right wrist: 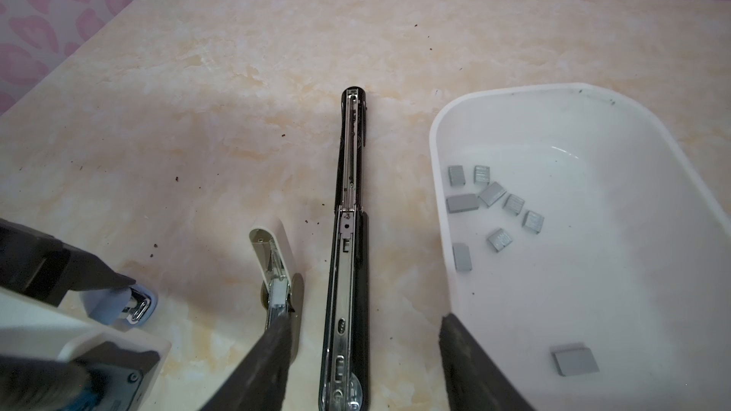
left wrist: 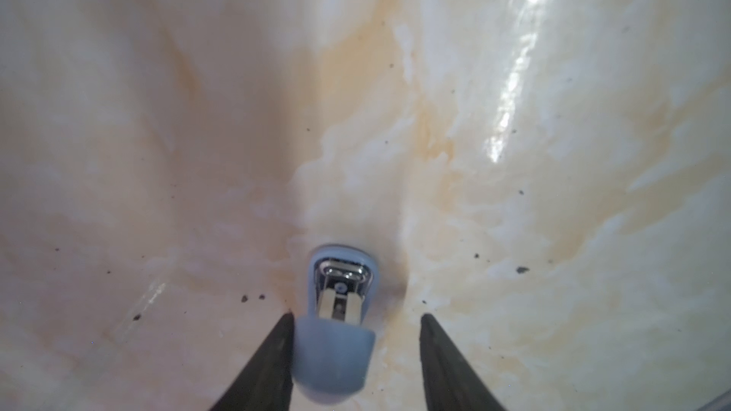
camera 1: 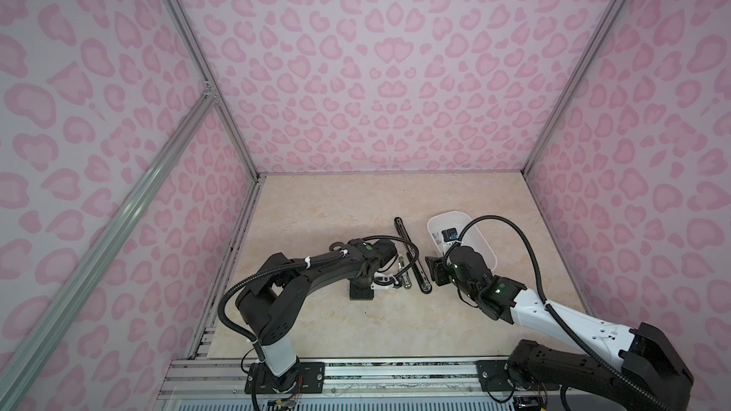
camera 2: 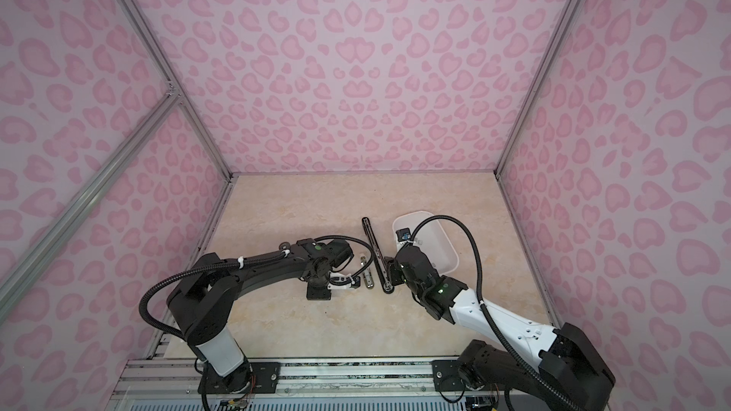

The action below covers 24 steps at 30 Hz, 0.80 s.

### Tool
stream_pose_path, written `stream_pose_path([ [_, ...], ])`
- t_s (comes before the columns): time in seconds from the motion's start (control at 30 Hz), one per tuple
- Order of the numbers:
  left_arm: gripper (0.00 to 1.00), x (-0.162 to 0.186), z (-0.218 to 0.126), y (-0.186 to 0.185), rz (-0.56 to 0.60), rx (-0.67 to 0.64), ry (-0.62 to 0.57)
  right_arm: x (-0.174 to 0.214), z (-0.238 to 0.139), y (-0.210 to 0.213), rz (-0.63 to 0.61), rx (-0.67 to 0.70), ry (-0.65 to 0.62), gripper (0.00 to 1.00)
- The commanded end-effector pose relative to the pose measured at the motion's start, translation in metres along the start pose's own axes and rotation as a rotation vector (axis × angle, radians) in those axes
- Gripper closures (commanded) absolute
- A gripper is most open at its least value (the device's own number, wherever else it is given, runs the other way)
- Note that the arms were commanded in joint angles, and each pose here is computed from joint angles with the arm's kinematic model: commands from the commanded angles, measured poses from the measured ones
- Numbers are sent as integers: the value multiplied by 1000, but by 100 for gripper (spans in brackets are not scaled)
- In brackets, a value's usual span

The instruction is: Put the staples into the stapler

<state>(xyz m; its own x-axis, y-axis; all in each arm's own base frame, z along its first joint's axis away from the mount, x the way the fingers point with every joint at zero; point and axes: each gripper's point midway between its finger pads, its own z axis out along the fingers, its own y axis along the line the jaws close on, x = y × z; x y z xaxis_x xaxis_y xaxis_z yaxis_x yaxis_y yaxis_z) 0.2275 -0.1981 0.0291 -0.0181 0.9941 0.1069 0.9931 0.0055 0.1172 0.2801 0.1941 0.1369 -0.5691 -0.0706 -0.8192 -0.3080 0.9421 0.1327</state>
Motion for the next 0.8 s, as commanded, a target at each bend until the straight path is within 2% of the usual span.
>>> stream_pose_path([
  [0.0, 56, 0, 3, 0, 8, 13, 17, -2, 0, 1, 2, -3, -5, 39],
  [0.07, 63, -1, 4, 0, 9, 20, 19, -2, 0, 1, 2, -5, -4, 39],
  [0.1, 70, -2, 3, 0, 7, 21, 15, -2, 0, 1, 3, -4, -5, 39],
  [0.17, 78, -4, 0, 1, 0, 25, 4, -1, 0, 1, 3, -4, -3, 39],
  [0.37, 96, -16, -22, 6, -26, 16, -84, -2, 0, 2, 7, -12, -10, 41],
  [0.47, 96, -35, -53, 14, -79, 5, -162, -6, -4, 0, 38, -13, -49, 42],
  [0.57, 96, -49, -80, 29, -158, -58, -212, -16, -16, -7, 103, -13, -130, 45],
  [0.77, 96, -80, -130, 57, -375, -131, -466, -28, -40, -21, 153, -12, -256, 45],
])
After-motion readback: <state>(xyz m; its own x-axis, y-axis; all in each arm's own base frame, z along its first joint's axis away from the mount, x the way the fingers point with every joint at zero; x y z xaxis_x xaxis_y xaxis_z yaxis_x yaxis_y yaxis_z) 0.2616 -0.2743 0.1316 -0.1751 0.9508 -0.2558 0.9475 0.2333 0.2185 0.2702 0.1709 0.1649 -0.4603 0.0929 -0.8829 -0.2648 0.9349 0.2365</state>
